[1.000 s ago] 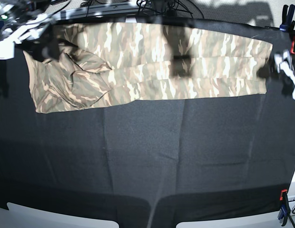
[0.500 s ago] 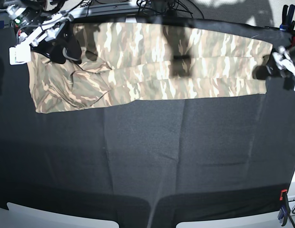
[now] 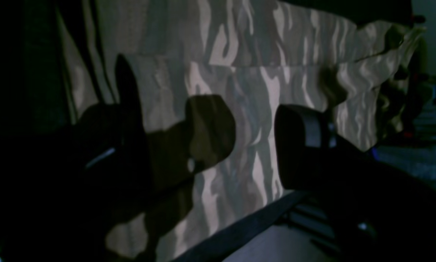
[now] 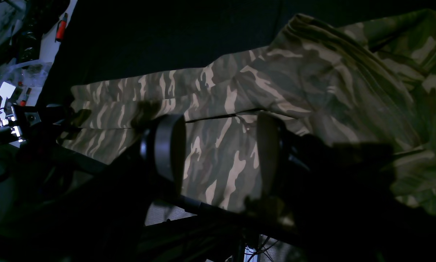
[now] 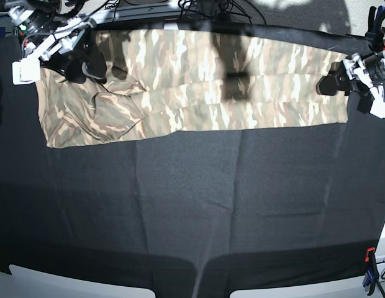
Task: Layout the t-shirt on the table in an organized manner, then fold the t-shirt properly
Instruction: 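Grasp the strip's end with the left gripper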
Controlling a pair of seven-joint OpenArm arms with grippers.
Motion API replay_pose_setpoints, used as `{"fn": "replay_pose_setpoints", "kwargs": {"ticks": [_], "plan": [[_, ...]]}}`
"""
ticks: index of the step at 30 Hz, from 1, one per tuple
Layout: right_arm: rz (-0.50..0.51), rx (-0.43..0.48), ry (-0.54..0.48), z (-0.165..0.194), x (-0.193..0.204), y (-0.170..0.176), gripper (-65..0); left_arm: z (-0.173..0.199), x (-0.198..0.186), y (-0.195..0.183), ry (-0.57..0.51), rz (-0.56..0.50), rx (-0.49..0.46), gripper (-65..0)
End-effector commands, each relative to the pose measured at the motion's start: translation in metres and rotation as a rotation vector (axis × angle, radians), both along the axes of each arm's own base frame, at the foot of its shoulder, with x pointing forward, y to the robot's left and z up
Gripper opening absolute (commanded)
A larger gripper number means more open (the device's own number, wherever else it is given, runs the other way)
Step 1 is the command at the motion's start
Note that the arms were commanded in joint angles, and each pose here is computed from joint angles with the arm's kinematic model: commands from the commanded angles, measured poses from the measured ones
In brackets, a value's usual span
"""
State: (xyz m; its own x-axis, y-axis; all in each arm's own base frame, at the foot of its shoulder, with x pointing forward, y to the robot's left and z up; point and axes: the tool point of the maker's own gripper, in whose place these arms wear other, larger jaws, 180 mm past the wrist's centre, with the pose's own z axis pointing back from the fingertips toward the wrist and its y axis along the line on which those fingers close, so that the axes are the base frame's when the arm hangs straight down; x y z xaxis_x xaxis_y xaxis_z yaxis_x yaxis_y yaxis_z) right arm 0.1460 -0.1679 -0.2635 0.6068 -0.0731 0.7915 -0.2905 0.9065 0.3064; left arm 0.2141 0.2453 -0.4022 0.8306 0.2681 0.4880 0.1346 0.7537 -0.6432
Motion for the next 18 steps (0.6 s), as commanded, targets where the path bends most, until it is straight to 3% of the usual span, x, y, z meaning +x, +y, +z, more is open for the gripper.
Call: {"fn": "replay_pose_setpoints", "kwargs": {"ticks": [1, 7, 12, 15, 18], "plan": [[0.014, 0.005, -0.041, 0.010, 0.002, 0.003, -34.7, 0.015, 0.010, 0.013, -0.042, -0.012, 0.041, -20.0], [0.014, 0.005, -0.041, 0.011, 0.002, 0.003, -34.7, 0.023, 0.014, 0.024, -0.058, -0.023, 0.082, -20.0], [0.014, 0.006, -0.041, 0.011, 0.002, 0.003, -34.7, 0.001, 0.005, 0.024, -0.022, -0.045, 0.172, -20.0], [0.014, 0.006, -0.041, 0.011, 0.002, 0.003, -34.7, -0.003, 0.004, 0.012, -0.022, -0.035, 0.132, -20.0], [0.014, 0.006, -0.041, 0.011, 0.002, 0.003, -34.7, 0.005, 0.004, -0.005, -0.024, -0.022, 0.013, -20.0]]}}
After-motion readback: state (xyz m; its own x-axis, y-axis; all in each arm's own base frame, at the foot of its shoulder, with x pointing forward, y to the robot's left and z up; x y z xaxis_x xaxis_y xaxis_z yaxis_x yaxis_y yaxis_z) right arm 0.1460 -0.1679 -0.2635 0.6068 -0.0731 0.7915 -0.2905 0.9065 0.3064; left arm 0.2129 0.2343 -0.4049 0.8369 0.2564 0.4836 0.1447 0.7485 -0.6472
